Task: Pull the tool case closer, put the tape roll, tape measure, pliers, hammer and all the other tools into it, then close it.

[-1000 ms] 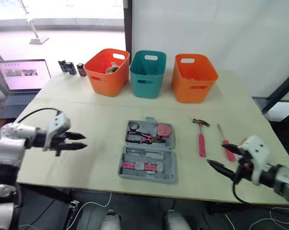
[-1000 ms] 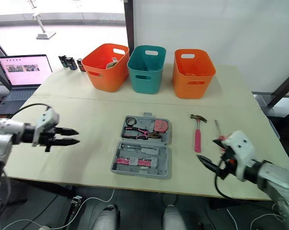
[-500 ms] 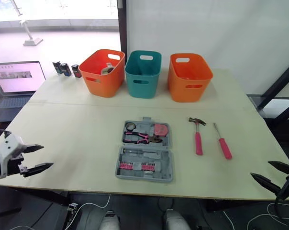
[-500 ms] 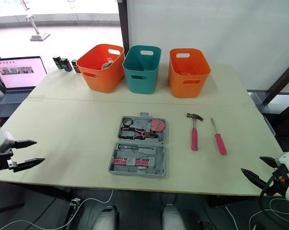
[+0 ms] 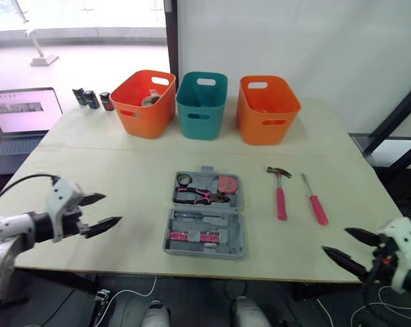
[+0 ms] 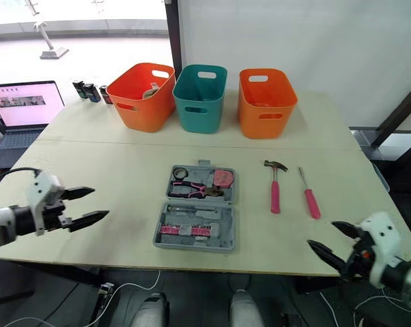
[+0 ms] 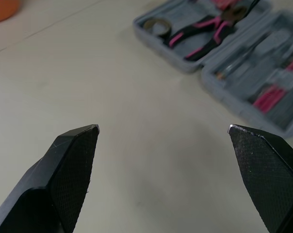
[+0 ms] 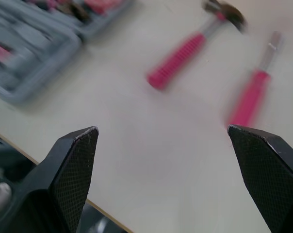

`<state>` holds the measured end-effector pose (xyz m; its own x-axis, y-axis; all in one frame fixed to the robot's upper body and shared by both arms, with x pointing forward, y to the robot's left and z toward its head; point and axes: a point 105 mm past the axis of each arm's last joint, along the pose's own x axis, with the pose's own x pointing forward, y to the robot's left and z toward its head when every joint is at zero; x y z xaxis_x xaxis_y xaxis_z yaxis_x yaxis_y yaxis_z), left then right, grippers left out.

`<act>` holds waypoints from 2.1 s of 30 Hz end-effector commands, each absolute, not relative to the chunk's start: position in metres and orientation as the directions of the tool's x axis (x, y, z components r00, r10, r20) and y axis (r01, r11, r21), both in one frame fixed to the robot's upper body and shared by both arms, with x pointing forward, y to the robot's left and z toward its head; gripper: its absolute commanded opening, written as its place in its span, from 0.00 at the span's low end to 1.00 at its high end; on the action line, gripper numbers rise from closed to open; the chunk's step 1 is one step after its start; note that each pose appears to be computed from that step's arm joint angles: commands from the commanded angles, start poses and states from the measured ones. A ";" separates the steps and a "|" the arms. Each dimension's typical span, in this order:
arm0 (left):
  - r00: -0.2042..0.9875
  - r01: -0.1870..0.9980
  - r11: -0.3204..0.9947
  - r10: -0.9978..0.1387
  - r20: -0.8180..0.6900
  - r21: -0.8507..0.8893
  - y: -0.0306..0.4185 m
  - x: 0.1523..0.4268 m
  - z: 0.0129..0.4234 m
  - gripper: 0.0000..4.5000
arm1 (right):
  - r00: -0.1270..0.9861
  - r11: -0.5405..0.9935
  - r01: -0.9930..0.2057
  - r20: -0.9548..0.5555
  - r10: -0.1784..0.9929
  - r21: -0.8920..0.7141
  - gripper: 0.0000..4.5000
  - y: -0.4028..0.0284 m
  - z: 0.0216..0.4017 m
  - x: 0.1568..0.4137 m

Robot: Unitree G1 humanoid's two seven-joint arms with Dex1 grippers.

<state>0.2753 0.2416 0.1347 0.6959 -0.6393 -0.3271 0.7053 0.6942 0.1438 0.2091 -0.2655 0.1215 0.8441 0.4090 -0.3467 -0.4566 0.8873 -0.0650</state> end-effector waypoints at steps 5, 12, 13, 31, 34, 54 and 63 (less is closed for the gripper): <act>0.549 0.832 0.524 -0.825 -0.135 0.184 0.170 0.261 0.161 1.00 | 0.952 0.969 -0.224 -0.235 0.195 -0.103 1.00 -0.215 0.134 0.273; 0.443 0.890 0.425 -0.891 -0.098 0.161 0.166 0.254 0.166 1.00 | 0.972 0.996 0.043 -0.227 -0.059 -0.077 1.00 -0.208 0.126 0.330; 0.439 0.892 0.421 -0.893 -0.095 0.166 0.166 0.254 0.166 1.00 | 0.970 0.995 0.063 -0.232 -0.079 -0.073 1.00 -0.207 0.124 0.337; 0.459 0.877 0.430 -0.881 -0.111 0.215 0.171 0.249 0.144 1.00 | 0.876 0.983 0.152 -0.447 -0.181 -0.099 0.88 -0.213 0.064 0.405; 0.467 0.874 0.441 -0.878 -0.103 0.207 0.173 0.249 0.143 1.00 | 0.881 0.986 0.150 -0.442 -0.168 -0.076 0.58 -0.213 0.064 0.407; 0.460 0.882 0.436 -0.879 -0.127 0.177 0.175 0.246 0.123 1.00 | 0.900 0.991 0.120 -0.415 -0.133 -0.059 0.08 -0.225 0.085 0.401; 0.439 0.894 0.417 -0.888 -0.134 0.163 0.173 0.247 0.123 1.00 | 0.912 0.999 0.020 -0.409 -0.034 -0.037 0.08 -0.192 0.094 0.316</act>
<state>0.2465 0.1751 0.1153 0.4501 -0.8813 -0.1443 0.8910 0.4324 0.1386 0.3276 -0.2045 0.0704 0.8734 -0.0715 -0.4817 0.0586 0.9974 -0.0417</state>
